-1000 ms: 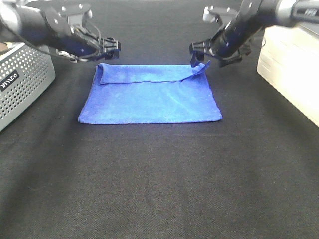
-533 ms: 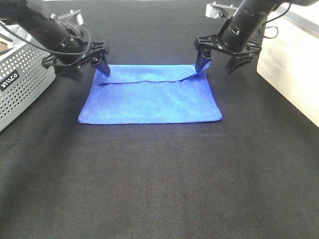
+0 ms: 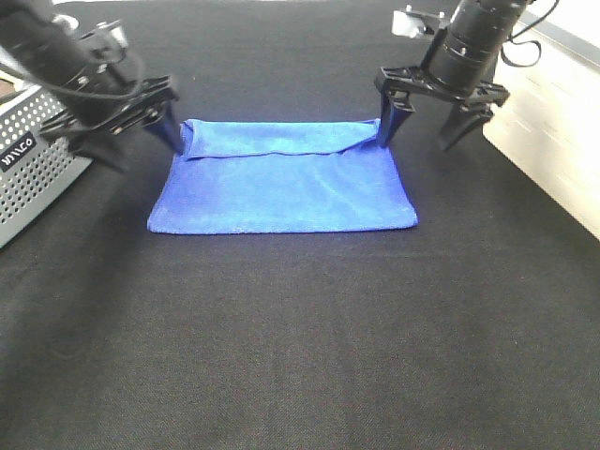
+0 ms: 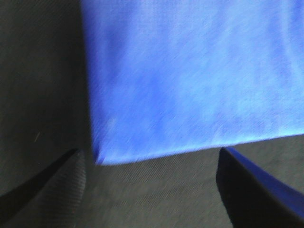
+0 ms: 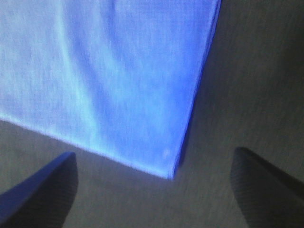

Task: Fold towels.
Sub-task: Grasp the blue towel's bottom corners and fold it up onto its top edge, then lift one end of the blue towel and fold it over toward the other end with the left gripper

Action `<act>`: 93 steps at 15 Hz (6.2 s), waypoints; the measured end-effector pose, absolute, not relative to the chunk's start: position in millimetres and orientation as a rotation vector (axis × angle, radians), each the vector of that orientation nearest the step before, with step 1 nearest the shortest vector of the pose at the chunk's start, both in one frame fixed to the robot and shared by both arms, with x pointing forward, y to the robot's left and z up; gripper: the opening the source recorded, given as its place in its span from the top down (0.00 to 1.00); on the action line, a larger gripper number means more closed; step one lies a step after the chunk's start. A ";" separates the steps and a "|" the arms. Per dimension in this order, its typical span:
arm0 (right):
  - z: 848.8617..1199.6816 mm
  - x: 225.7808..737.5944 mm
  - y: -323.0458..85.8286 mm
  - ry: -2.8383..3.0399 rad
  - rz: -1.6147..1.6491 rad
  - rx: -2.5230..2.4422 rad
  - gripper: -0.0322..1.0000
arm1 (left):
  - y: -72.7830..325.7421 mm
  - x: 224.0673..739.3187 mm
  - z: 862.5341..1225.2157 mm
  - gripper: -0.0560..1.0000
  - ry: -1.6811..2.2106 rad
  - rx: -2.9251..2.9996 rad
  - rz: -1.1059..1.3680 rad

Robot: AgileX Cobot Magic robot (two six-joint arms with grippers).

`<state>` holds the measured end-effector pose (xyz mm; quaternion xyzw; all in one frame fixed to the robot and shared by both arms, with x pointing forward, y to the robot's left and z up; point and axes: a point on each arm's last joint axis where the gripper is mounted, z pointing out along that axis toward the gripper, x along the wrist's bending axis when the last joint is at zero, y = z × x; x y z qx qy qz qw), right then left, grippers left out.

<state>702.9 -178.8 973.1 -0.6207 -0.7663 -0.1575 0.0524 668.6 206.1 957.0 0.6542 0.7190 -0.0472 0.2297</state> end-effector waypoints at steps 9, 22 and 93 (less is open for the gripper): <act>943.2 668.3 -230.3 -2.096 -0.833 -1.850 0.17 | 217.1 660.7 934.1 0.26 2.053 1.659 -0.035; 872.6 678.5 -228.3 -1.968 -0.752 -1.899 0.25 | 207.2 667.5 870.7 0.36 2.081 1.647 -0.162; 900.4 703.1 -242.6 -1.974 -0.727 -1.989 0.30 | 192.4 708.9 866.8 0.37 1.987 1.647 -0.255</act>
